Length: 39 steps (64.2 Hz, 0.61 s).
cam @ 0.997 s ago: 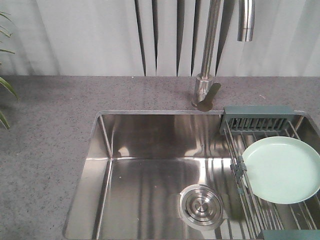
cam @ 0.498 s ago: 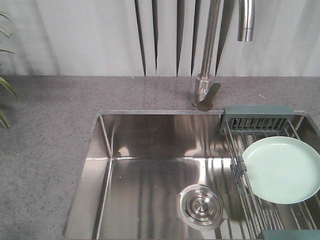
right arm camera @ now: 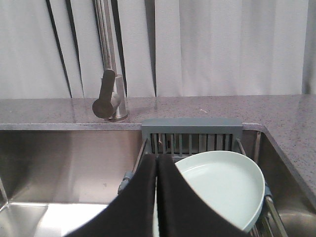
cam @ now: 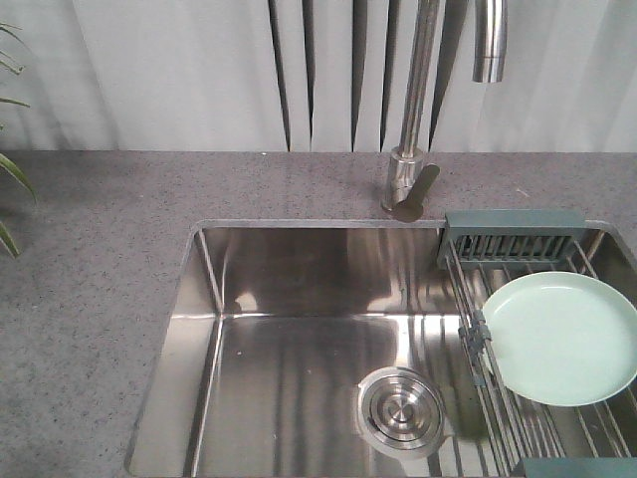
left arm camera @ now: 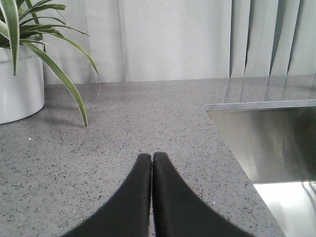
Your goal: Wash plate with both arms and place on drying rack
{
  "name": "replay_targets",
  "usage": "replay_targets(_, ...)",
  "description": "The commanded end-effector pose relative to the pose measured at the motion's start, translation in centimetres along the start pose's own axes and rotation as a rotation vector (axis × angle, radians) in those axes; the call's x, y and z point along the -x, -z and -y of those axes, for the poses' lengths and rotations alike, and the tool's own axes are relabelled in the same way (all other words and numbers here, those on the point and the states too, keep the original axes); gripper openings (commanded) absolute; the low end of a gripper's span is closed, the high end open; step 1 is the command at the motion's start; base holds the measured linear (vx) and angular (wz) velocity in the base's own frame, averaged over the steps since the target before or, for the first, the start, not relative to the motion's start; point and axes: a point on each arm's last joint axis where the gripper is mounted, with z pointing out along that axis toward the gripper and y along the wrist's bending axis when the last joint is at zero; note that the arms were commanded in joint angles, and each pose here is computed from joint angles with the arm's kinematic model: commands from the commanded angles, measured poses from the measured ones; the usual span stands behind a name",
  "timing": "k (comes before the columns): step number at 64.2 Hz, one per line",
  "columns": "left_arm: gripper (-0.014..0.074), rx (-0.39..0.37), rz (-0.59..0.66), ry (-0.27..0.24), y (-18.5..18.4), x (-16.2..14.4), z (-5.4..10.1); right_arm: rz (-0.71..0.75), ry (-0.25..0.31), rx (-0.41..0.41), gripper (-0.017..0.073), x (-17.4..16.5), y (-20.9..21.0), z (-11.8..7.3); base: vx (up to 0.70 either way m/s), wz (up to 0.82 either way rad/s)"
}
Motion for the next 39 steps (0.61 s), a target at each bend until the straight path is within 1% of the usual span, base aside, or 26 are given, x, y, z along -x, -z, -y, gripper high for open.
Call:
replay_targets(1,-0.0005,0.003,0.068,0.009,0.01,0.02,-0.07,0.076,0.005,0.002,-0.001,0.19,0.04,-0.01,0.0,0.0)
replay_targets(39,-0.0005,0.003,0.068,0.009,0.01,0.02,-0.07,0.076,0.005,0.002,-0.001,0.18,0.04,-0.01,0.0,0.0)
